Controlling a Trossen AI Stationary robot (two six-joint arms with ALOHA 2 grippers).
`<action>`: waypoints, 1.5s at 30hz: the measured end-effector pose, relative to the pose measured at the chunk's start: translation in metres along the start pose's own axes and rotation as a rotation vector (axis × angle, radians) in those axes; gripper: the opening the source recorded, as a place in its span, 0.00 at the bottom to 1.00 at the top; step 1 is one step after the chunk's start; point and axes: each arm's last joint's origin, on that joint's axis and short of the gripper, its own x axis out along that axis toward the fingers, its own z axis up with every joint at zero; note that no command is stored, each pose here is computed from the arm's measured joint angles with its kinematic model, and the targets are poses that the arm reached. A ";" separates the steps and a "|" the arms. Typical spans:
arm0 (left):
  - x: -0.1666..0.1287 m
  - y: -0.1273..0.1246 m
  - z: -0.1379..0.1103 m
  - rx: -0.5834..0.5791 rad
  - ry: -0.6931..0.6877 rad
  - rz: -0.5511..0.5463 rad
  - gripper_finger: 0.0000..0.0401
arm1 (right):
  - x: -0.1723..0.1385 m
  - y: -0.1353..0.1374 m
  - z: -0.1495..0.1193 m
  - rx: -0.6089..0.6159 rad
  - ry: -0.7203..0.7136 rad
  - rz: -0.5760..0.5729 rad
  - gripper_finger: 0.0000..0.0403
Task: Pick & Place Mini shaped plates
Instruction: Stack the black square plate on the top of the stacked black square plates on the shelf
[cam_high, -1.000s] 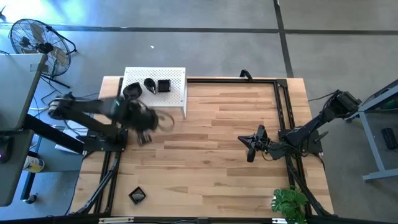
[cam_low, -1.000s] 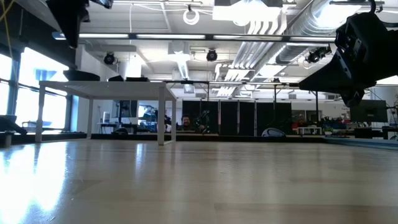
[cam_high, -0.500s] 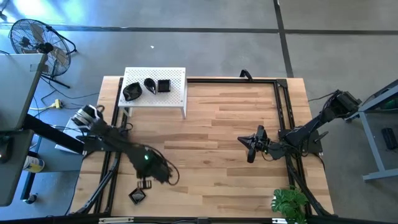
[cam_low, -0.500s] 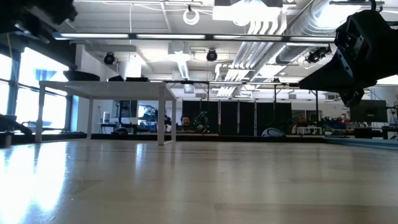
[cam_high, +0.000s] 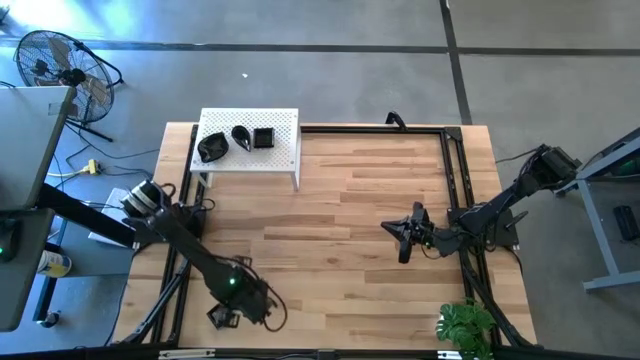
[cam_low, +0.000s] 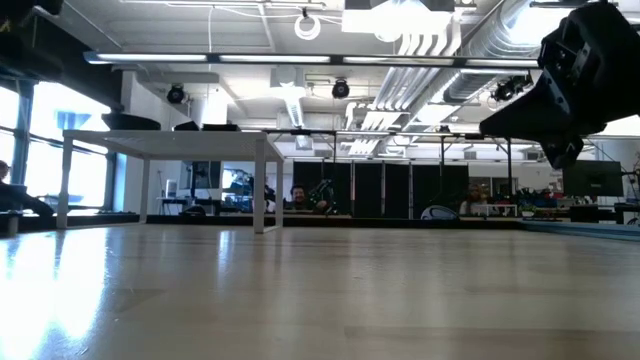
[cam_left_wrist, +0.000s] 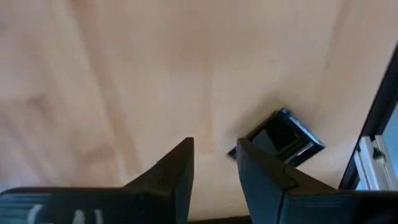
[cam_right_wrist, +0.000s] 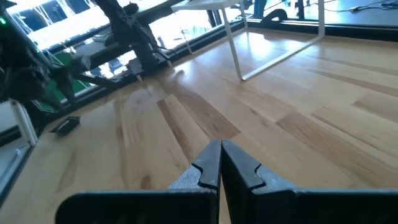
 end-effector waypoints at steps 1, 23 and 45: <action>0.004 -0.004 0.001 0.036 0.003 -0.010 0.29 | 0.000 0.001 0.001 0.003 -0.002 0.006 0.00; 0.053 -0.040 -0.001 0.276 0.092 -0.009 0.21 | 0.000 0.002 0.002 -0.001 -0.007 0.021 0.00; 0.068 -0.039 -0.010 0.296 0.139 -0.010 0.21 | 0.000 0.002 0.002 -0.009 -0.006 0.021 0.00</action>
